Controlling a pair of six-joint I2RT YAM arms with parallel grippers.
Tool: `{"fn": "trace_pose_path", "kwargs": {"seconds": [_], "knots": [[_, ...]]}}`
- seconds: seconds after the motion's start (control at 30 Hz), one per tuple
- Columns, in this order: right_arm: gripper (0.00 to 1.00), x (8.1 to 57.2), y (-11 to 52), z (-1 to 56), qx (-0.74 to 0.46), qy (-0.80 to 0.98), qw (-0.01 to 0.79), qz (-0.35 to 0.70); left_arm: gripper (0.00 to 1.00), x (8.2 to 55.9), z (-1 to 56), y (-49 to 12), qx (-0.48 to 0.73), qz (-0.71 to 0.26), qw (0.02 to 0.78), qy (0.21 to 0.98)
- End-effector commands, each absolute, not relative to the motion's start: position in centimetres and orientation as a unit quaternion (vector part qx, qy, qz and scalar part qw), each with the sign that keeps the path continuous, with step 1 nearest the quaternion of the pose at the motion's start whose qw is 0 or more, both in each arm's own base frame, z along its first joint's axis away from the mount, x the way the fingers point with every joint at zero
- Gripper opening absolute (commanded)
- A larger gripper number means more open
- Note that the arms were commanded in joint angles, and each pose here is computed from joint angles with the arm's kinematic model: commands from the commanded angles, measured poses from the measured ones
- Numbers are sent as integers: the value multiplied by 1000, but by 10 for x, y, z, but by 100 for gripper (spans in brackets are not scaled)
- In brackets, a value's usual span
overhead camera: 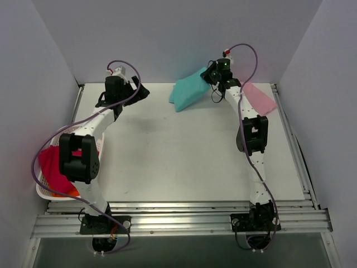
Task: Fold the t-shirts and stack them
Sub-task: Neatly place the folded tshirt to the corner
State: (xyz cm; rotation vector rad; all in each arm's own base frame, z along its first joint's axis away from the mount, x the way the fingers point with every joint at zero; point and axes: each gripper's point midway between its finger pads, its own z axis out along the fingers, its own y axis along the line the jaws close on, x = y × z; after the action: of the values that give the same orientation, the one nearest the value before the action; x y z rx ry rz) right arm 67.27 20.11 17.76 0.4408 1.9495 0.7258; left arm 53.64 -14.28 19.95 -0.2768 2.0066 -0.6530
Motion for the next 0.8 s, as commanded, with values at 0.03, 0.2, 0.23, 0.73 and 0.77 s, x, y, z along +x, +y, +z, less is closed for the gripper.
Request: {"fn": "trace_pose_path", "kwargs": {"seconds": [0.03, 0.2, 0.23, 0.73, 0.77], "knots": [[0, 692, 121, 202, 229, 786, 518, 246, 94, 536, 238, -140, -99, -279, 526, 797], [0, 692, -16, 230, 314, 746, 555, 193, 94, 537, 236, -139, -100, -280, 524, 798], [0, 687, -33, 219, 329, 748, 547, 182, 94, 538, 236, -139, -100, -280, 524, 798], [98, 644, -81, 178, 419, 730, 525, 126, 94, 541, 230, -146, -95, -291, 514, 801], [99, 641, -73, 177, 413, 736, 524, 115, 94, 540, 231, -145, -96, -288, 516, 801]]}}
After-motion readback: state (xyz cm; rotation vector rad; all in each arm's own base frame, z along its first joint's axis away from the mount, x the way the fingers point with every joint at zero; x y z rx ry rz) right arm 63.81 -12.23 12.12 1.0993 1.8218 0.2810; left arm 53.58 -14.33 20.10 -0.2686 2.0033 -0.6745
